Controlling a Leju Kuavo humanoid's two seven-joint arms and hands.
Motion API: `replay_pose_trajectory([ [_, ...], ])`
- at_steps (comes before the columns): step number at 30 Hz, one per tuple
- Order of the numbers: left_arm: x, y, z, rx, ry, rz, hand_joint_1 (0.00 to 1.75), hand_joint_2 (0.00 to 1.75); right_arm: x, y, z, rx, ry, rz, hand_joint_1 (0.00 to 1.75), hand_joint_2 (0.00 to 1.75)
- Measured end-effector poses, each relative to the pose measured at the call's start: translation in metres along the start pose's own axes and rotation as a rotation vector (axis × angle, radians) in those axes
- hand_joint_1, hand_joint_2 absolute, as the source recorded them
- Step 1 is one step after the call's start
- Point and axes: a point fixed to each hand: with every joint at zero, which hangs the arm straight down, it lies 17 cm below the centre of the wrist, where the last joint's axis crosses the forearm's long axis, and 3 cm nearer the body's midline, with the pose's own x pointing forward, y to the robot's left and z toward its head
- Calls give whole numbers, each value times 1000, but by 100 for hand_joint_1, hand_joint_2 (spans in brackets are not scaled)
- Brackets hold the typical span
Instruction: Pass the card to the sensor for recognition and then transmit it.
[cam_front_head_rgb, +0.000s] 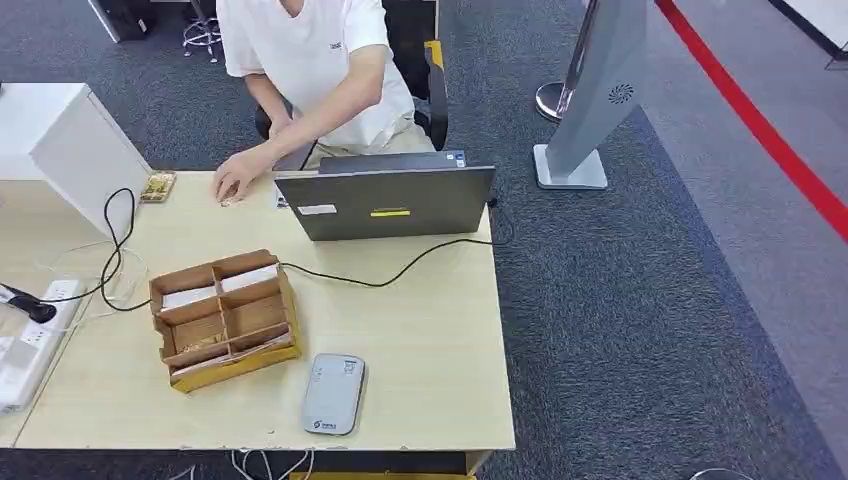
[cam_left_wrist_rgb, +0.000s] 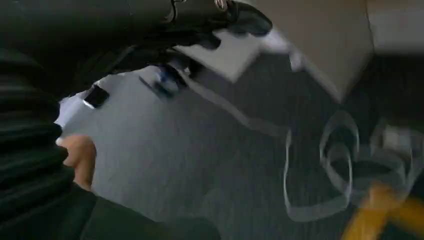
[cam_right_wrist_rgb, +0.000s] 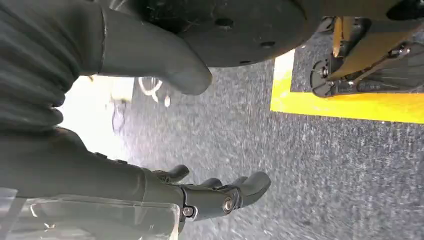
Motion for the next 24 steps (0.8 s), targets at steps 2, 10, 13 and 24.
replay_pose_trajectory([
  [2,-26,-64,-2,-180,63,2,0,175,-1,-1,-1,5,-3,31,0,175],
  [10,-105,-199,-8,-579,342,49,0,175,5,-8,-3,13,-29,148,0,175],
  [13,-110,-218,2,-660,414,74,0,175,5,-9,-3,15,-32,163,0,175],
  [24,-86,-230,7,-633,832,526,0,175,8,-9,-3,21,-48,294,0,175],
])
